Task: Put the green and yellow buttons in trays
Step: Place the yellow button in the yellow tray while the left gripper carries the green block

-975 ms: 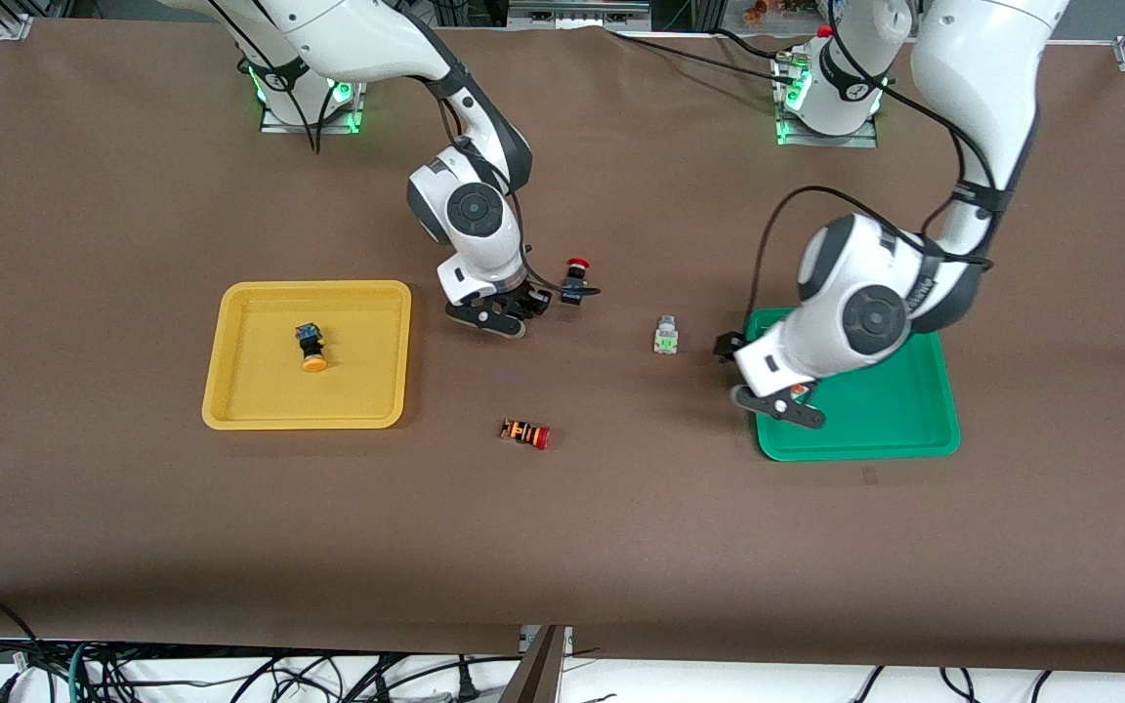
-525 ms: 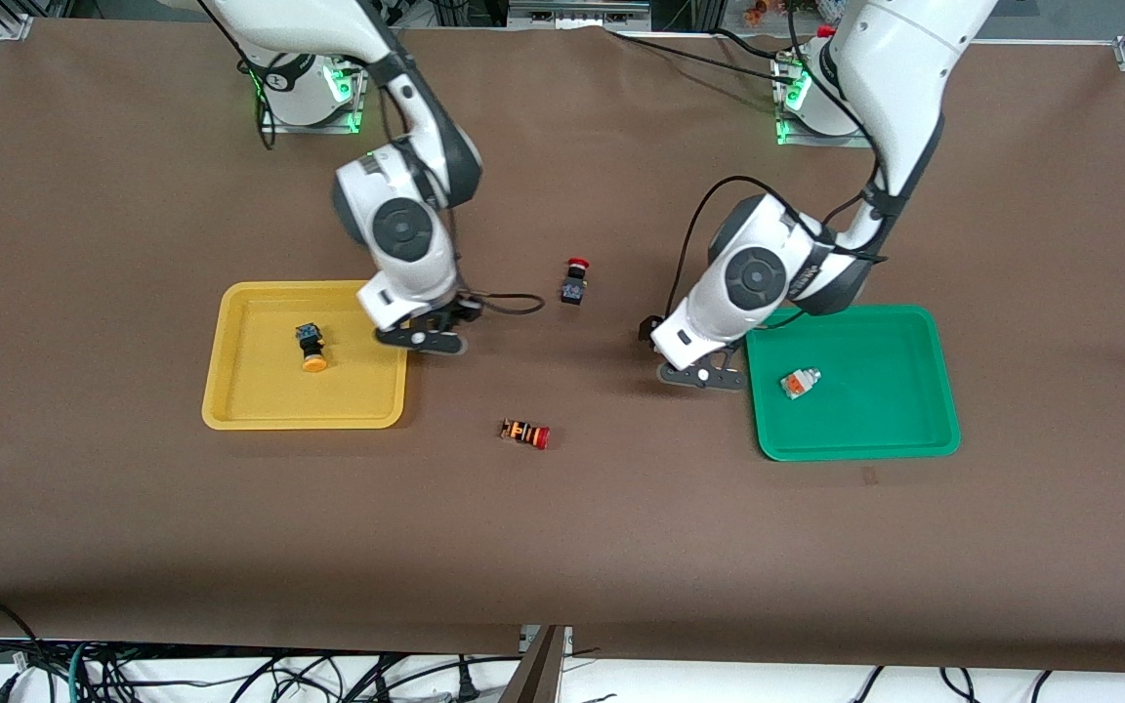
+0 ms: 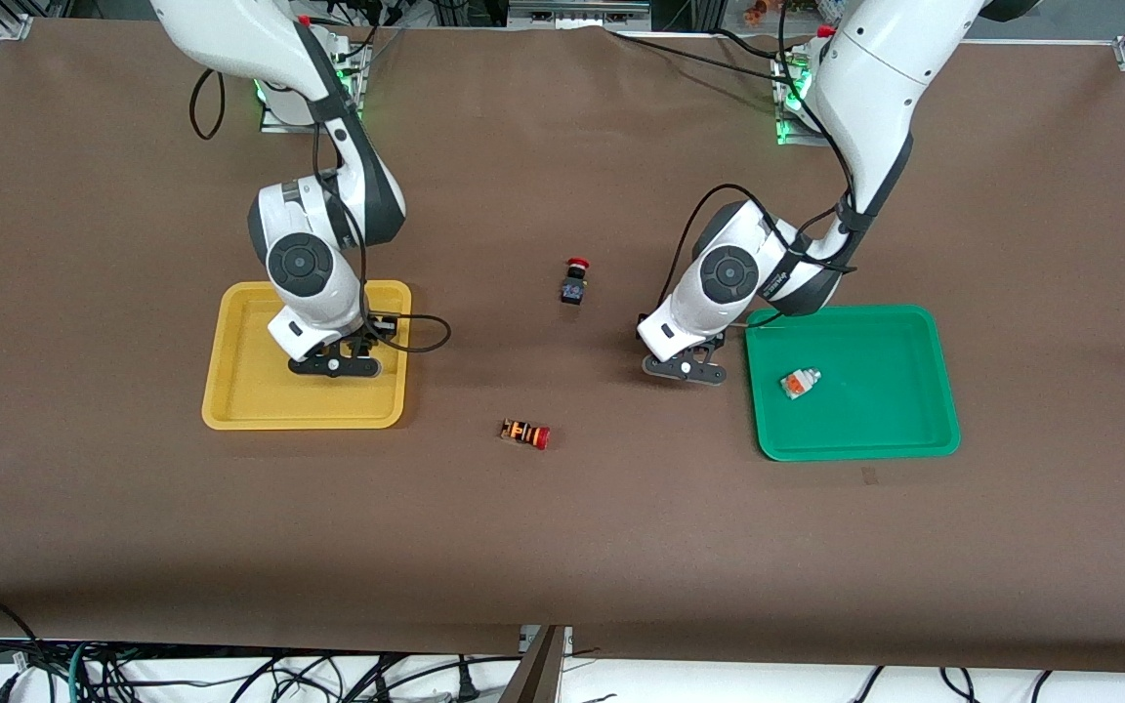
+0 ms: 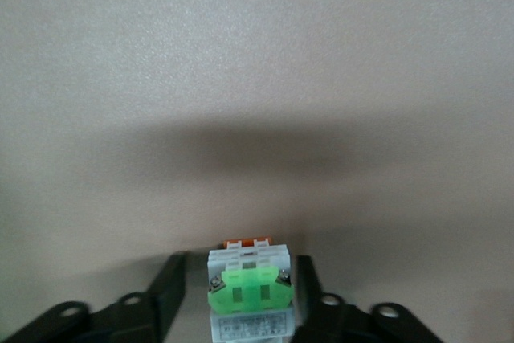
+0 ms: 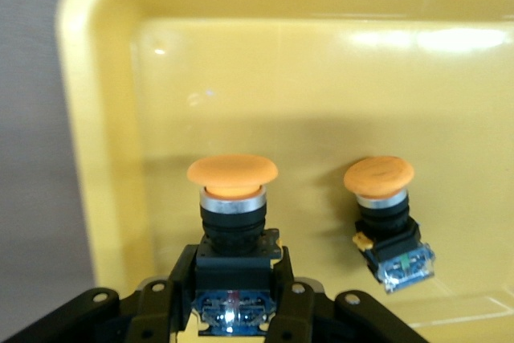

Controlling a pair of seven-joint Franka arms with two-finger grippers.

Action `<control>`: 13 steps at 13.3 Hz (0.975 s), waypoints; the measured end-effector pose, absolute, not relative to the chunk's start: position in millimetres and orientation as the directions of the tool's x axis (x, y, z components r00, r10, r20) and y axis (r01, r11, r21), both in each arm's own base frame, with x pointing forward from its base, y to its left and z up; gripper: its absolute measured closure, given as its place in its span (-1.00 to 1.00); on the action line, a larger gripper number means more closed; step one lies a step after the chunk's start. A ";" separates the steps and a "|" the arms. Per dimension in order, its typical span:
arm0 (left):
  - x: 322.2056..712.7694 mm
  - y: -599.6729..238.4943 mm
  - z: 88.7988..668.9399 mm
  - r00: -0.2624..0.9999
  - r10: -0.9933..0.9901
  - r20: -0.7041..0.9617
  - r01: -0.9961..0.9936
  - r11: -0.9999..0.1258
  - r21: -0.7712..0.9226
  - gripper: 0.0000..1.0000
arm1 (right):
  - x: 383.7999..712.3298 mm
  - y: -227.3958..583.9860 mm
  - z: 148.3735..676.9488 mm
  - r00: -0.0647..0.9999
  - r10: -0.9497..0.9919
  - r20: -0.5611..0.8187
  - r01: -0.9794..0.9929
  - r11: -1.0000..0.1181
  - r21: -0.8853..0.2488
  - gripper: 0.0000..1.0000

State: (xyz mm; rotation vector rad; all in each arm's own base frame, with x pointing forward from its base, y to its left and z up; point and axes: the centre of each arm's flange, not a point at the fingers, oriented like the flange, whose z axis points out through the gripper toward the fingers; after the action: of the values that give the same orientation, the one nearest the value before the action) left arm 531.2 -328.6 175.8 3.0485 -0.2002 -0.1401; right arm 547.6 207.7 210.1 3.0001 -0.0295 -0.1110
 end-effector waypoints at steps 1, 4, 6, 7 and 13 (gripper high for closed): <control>531.8 -328.7 176.7 0.987 -0.134 -0.084 -0.126 -0.988 0.090 0.04 | 548.1 205.5 203.8 0.996 -0.040 -0.075 -0.029 -0.991 0.133 0.07; 550.3 -324.8 198.9 0.991 -0.125 -0.050 -0.120 -0.989 0.092 0.17 | 554.6 211.3 220.3 0.997 -0.048 -0.063 -0.041 -0.993 0.108 -0.56; 581.6 -296.3 240.7 0.984 -0.159 -0.077 -0.156 -0.986 0.052 0.17 | 562.4 218.9 257.9 0.997 -0.044 -0.069 -0.038 -0.995 0.089 -0.96; 598.6 -273.5 263.0 0.976 -0.193 -0.103 -0.190 -0.981 0.038 0.17 | 566.4 222.8 282.1 0.997 -0.033 -0.063 -0.028 -0.997 0.073 -0.97; 657.2 -71.7 280.0 0.888 -0.432 -0.157 -0.422 -0.901 0.098 0.17 | 548.7 193.4 463.1 0.999 0.034 -0.013 0.034 -0.998 -0.057 -0.99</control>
State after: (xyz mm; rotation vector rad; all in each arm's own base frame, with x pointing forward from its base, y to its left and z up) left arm 657.2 -71.7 280.0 2.9925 -0.6776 -0.2713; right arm 548.7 193.4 463.1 3.1983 0.0543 -0.0224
